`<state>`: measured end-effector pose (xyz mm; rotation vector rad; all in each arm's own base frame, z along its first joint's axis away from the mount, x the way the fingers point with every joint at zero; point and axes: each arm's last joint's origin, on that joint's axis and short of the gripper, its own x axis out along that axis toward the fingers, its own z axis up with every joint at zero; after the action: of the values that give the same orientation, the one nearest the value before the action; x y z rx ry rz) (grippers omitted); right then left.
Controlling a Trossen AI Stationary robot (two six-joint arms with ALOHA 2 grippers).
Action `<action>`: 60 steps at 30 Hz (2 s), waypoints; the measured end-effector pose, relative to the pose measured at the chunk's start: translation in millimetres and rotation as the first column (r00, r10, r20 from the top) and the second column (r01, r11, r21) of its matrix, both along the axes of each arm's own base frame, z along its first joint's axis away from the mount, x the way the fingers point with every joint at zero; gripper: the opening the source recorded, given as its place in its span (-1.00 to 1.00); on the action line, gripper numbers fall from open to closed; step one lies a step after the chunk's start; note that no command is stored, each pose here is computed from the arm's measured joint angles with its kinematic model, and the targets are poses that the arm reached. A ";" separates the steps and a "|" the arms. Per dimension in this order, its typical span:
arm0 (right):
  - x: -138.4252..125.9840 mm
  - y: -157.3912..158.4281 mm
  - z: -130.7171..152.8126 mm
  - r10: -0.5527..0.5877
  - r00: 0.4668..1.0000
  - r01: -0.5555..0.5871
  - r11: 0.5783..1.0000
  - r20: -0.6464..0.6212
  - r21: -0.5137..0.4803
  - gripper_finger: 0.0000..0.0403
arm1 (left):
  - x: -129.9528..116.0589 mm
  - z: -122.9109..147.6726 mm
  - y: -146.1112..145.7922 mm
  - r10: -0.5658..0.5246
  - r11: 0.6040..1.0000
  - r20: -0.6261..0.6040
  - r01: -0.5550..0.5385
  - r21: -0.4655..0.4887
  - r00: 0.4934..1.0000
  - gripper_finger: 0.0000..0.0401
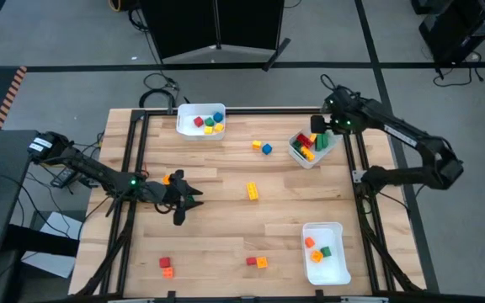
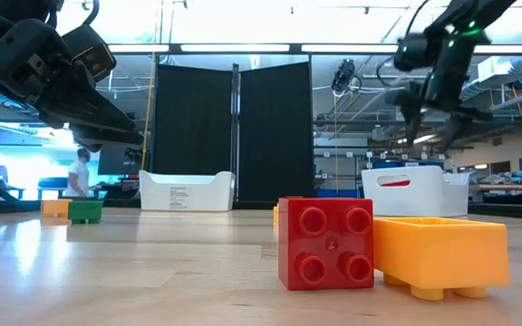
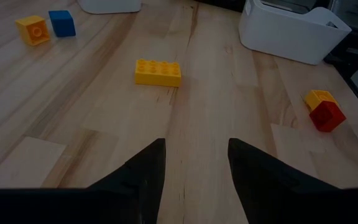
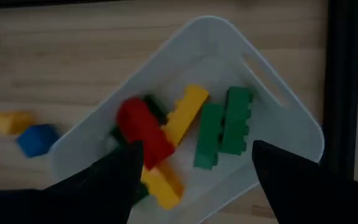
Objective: Sort blocks by size
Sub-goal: Put the red square block into the top left white bin
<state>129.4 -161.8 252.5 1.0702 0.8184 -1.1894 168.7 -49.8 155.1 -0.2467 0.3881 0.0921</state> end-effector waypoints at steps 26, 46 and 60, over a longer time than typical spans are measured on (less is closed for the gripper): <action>46.1 145.4 30.4 0.552 0.824 -0.539 0.833 0.129 -0.125 -0.19 | 4.9 12.2 -1.8 0.005 0.999 0.104 0.000 -0.044 0.995 -0.08; 52.1 171.8 25.8 0.597 0.796 -0.583 0.801 0.102 -0.137 -0.22 | 40.4 121.5 -23.3 0.110 0.993 -0.337 -0.114 0.008 0.935 -0.08; 50.2 189.3 25.7 0.676 0.731 -0.662 0.736 0.098 -0.138 -0.22 | 51.4 127.7 -10.7 0.196 0.973 -0.248 -0.219 -0.068 0.949 0.05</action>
<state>179.6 27.5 278.3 0.6665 0.9189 -0.5138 220.0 -60.5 282.9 -0.3714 0.6082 0.3137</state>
